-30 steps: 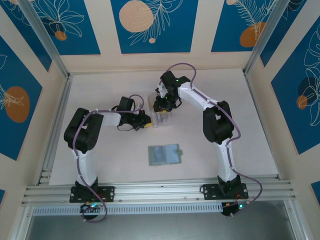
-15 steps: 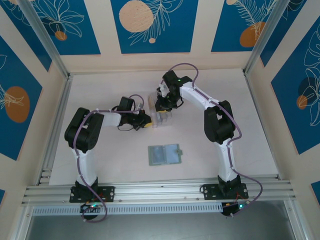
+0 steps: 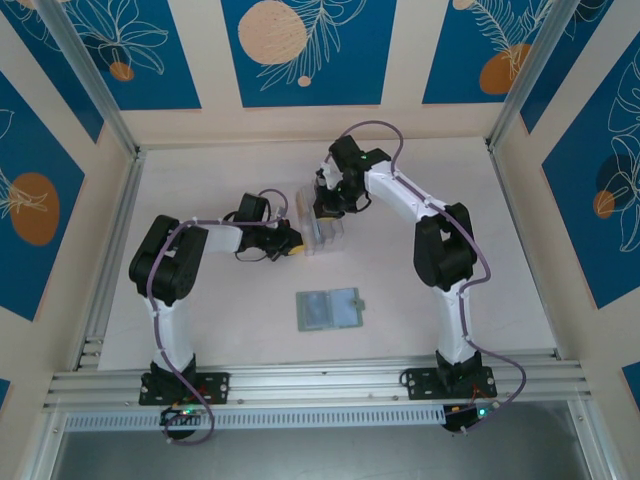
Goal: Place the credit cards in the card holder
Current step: Pick up the credit card from the storage box.
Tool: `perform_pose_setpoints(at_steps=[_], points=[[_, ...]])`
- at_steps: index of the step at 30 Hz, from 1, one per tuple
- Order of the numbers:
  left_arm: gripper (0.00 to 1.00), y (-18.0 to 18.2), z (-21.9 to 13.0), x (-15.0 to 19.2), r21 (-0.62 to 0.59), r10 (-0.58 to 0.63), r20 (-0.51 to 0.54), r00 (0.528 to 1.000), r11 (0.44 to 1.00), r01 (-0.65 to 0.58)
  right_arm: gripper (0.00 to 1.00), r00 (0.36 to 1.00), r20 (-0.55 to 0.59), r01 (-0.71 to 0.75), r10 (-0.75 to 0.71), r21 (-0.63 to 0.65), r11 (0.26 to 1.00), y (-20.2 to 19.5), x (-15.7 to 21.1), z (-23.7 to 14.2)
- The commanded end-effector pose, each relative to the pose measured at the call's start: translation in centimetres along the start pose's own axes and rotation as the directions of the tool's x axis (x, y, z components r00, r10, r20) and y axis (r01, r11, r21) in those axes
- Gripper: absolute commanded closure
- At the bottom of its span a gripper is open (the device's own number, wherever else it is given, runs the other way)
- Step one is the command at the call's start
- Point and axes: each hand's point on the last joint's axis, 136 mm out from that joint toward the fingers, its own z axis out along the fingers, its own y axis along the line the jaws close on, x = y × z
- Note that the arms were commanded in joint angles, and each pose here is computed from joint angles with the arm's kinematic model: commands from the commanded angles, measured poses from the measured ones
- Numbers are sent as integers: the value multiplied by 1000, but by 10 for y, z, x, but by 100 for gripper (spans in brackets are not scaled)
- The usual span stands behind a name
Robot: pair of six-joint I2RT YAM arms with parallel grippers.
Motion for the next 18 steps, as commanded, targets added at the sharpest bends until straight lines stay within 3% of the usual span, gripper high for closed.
perform_pose_setpoints(at_steps=[1, 18], points=[[97, -8, -4, -5, 20, 17, 5, 1000, 1000, -17, 93, 1000, 13, 8, -7, -24, 1000, 11, 2, -18], [97, -40, -30, -11, -4, 91, 50, 995, 996, -91, 100, 998, -48, -42, 43, 14, 999, -2, 9, 2]])
